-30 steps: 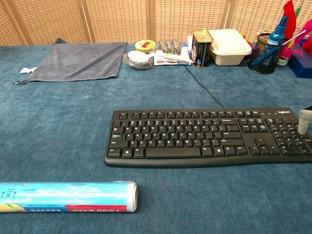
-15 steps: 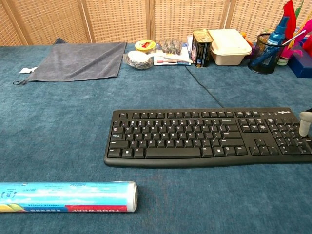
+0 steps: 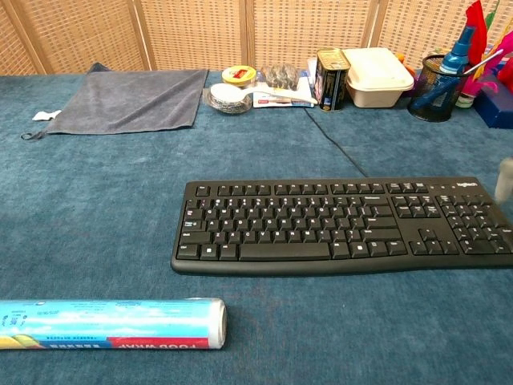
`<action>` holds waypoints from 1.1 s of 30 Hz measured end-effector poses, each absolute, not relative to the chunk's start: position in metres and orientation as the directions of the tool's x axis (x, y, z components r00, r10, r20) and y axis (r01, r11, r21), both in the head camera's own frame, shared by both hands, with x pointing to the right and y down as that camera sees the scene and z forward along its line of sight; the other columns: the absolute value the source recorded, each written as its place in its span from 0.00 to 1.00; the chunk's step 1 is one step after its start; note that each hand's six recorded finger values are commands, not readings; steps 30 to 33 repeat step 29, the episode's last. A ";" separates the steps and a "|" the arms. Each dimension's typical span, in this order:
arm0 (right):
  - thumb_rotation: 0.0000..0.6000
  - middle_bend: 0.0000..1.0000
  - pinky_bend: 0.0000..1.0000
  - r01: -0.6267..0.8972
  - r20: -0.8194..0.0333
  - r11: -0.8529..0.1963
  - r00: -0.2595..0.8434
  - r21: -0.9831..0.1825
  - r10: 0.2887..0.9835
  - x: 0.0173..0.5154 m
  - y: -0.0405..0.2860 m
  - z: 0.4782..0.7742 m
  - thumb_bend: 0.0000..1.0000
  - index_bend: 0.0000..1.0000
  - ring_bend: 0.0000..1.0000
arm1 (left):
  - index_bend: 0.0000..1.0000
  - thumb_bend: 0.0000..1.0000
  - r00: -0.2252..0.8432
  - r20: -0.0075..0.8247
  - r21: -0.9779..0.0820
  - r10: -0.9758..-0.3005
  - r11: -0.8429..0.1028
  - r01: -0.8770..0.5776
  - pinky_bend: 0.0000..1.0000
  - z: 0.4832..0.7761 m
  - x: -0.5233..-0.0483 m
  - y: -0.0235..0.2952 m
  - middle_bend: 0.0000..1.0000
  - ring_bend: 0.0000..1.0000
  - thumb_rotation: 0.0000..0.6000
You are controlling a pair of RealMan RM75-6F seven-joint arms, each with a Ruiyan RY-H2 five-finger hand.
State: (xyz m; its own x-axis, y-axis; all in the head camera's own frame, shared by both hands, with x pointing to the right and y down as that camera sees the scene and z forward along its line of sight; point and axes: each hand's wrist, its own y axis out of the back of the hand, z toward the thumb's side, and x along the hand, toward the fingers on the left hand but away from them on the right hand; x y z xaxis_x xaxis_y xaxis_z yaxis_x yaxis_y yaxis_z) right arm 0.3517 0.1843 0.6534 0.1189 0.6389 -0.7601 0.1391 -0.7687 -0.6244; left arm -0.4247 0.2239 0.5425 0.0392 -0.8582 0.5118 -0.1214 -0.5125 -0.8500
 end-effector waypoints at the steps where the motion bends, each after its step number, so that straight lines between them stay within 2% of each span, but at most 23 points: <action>1: 0.00 0.81 0.67 0.144 -0.750 -0.759 0.120 -0.635 0.650 0.352 0.182 0.648 0.49 0.38 0.88 | 0.41 0.22 0.040 0.511 -0.850 -0.858 -0.512 -0.122 0.35 0.542 -0.425 0.224 0.54 0.58 0.00; 8: 0.00 0.73 0.66 0.193 -0.679 -0.687 0.117 -0.701 0.725 0.359 0.174 0.611 0.49 0.38 0.83 | 0.41 0.22 0.039 0.508 -0.851 -0.860 -0.509 -0.131 0.35 0.541 -0.424 0.226 0.53 0.58 0.00; 13: 0.00 0.62 0.62 0.220 -0.632 -0.638 0.108 -0.738 0.768 0.366 0.175 0.593 0.48 0.38 0.72 | 0.41 0.22 0.034 0.507 -0.852 -0.861 -0.506 -0.134 0.35 0.540 -0.426 0.228 0.53 0.58 0.00; 19: 0.00 0.54 0.53 0.236 -0.566 -0.571 0.095 -0.787 0.819 0.377 0.182 0.572 0.48 0.38 0.61 | 0.41 0.22 0.027 0.505 -0.853 -0.863 -0.503 -0.136 0.35 0.538 -0.429 0.230 0.53 0.58 0.00; 25: 0.00 0.50 0.48 0.245 -0.514 -0.516 0.078 -0.821 0.854 0.386 0.191 0.559 0.48 0.38 0.54 | 0.41 0.22 0.022 0.508 -0.851 -0.861 -0.506 -0.141 0.35 0.538 -0.429 0.234 0.54 0.58 0.00; 29: 0.00 0.49 0.47 0.247 -0.474 -0.473 0.061 -0.846 0.879 0.392 0.195 0.554 0.48 0.38 0.52 | 0.41 0.22 0.019 0.511 -0.849 -0.860 -0.508 -0.144 0.35 0.539 -0.430 0.235 0.53 0.58 0.00; 33: 0.00 0.49 0.47 0.247 -0.474 -0.473 0.061 -0.846 0.879 0.392 0.195 0.554 0.48 0.38 0.52 | 0.41 0.22 0.019 0.511 -0.849 -0.860 -0.508 -0.144 0.35 0.539 -0.430 0.235 0.53 0.58 0.00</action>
